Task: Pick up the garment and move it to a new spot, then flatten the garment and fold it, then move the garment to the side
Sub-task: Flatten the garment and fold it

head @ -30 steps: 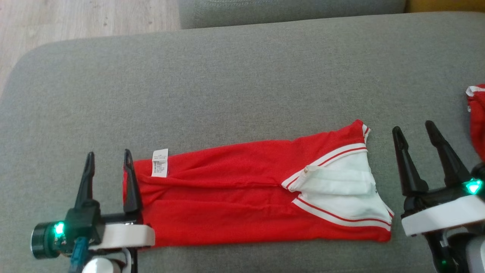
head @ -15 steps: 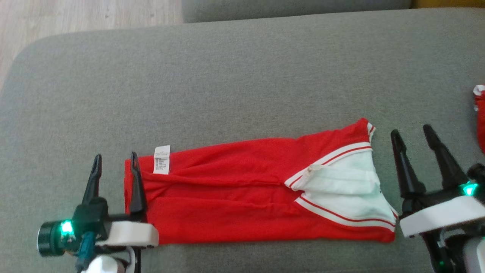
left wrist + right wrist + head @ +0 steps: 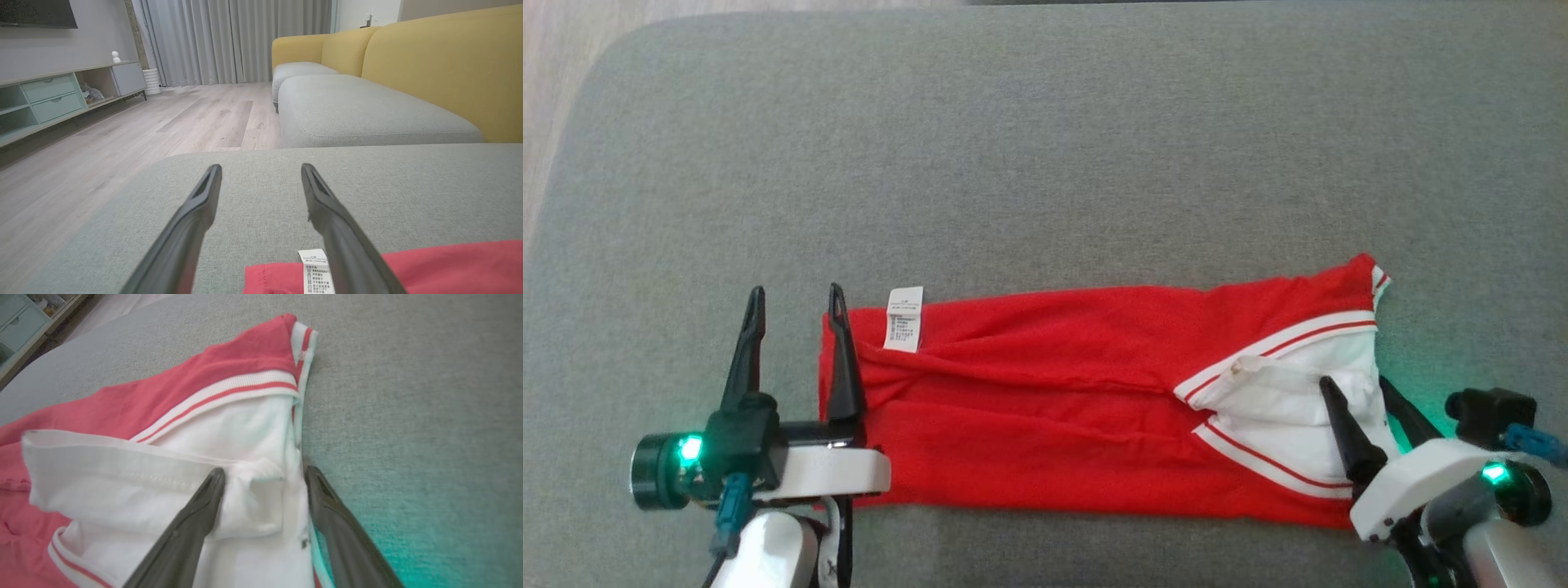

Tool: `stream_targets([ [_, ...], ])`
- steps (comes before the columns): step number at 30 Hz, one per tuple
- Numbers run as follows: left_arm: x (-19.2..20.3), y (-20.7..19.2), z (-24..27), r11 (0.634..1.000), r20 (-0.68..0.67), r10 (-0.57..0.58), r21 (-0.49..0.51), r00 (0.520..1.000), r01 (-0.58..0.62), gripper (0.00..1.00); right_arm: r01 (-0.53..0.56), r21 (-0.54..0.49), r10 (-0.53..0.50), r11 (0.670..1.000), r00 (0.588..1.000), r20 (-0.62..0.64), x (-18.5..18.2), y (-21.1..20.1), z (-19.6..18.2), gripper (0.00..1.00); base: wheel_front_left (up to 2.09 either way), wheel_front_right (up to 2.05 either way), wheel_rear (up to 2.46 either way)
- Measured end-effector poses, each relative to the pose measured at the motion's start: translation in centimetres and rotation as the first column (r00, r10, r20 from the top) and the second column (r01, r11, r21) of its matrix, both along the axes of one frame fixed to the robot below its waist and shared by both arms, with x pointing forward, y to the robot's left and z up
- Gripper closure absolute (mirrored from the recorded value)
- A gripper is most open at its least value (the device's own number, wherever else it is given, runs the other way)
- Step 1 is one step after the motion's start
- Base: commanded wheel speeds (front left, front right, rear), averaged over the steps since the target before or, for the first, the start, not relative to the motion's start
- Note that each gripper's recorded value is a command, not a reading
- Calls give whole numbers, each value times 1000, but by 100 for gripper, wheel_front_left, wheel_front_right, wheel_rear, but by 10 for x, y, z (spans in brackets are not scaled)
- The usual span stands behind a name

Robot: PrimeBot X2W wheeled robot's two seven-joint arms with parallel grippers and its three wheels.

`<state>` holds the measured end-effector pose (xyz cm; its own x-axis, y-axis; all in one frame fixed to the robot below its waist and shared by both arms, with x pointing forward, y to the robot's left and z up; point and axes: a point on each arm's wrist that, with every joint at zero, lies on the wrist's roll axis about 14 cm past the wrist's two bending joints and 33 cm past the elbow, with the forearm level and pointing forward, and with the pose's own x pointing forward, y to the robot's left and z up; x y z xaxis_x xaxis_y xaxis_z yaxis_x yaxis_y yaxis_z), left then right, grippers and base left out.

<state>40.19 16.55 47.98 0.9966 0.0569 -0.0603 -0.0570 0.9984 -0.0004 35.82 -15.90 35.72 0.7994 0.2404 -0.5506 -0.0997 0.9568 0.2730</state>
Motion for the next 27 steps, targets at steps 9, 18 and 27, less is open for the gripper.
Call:
stream_targets([
  [9, -3, 6, -6, 1000, -16, 20, -1, 1000, -20, 0, -20, 46, 24, 999, 995, -95, 0, 6, -10, 100, 0, 0, 0],
  [18, 2, -1, -2, 1000, 2, 3, -12, 1000, -3, 0, 13, 74, -11, 997, 1000, -26, 2, -1, 16, 100, 0, 0, 0],
  [27, 6, -9, 2, 1000, 12, -22, -15, 1000, 22, 0, 250, -24, -247, 968, 964, 102, 7, -94, 55, 100, 0, 0, 0],
])
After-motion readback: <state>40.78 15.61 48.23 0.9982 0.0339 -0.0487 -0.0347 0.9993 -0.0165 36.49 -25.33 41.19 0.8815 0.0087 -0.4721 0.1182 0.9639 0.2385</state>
